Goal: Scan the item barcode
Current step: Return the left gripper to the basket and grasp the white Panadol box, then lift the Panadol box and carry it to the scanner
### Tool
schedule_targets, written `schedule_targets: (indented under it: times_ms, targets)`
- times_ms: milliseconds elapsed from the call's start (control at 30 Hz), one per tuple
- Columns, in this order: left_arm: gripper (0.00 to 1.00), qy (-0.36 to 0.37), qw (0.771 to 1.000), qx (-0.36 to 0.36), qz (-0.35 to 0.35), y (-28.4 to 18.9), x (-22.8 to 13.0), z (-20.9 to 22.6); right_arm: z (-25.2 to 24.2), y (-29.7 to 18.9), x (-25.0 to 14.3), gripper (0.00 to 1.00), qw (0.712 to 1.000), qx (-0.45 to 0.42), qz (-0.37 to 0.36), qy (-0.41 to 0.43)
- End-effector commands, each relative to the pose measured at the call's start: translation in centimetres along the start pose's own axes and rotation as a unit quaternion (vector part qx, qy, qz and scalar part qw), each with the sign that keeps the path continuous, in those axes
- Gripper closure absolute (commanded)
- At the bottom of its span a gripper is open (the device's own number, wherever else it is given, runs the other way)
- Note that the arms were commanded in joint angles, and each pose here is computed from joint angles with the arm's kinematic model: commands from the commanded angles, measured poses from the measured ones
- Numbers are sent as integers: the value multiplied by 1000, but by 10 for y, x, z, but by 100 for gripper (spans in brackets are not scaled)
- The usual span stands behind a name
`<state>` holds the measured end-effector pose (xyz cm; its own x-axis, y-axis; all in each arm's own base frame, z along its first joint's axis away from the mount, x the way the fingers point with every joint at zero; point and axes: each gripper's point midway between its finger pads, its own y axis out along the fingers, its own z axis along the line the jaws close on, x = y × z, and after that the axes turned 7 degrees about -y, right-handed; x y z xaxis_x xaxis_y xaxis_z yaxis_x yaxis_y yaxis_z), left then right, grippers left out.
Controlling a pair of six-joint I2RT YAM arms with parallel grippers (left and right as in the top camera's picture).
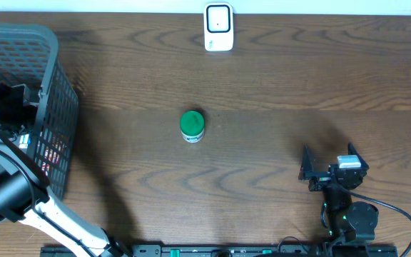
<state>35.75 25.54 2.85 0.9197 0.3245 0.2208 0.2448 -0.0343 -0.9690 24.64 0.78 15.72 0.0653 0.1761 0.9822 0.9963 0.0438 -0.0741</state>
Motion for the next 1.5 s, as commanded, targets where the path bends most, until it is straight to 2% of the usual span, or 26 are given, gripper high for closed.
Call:
schedule_targets:
  times_ms: [0,267,667,733,767,800,1467]
  targets:
    - [39,-30,998,-36,41,28,-19,-11,1,0,0,1,1000,0,0,8]
    - [38,-29,999,-31,27,5,-15,-14,1,0,0,1,1000,0,0,8]
    - [41,-52,991,12,-124,-119,23,-25,1,0,0,1,1000,0,0,8]
    - [17,-48,989,17,-141,-134,25,-27,1,0,0,1,1000,0,0,8]
    - [8,-48,988,17,-144,-138,24,-28,1,0,0,1,1000,0,0,8]
    - [0,-48,989,17,-142,-138,23,-28,1,0,0,1,1000,0,0,8]
    - [1,-31,999,-13,-25,-27,-1,-15,1,0,0,1,1000,0,0,8]
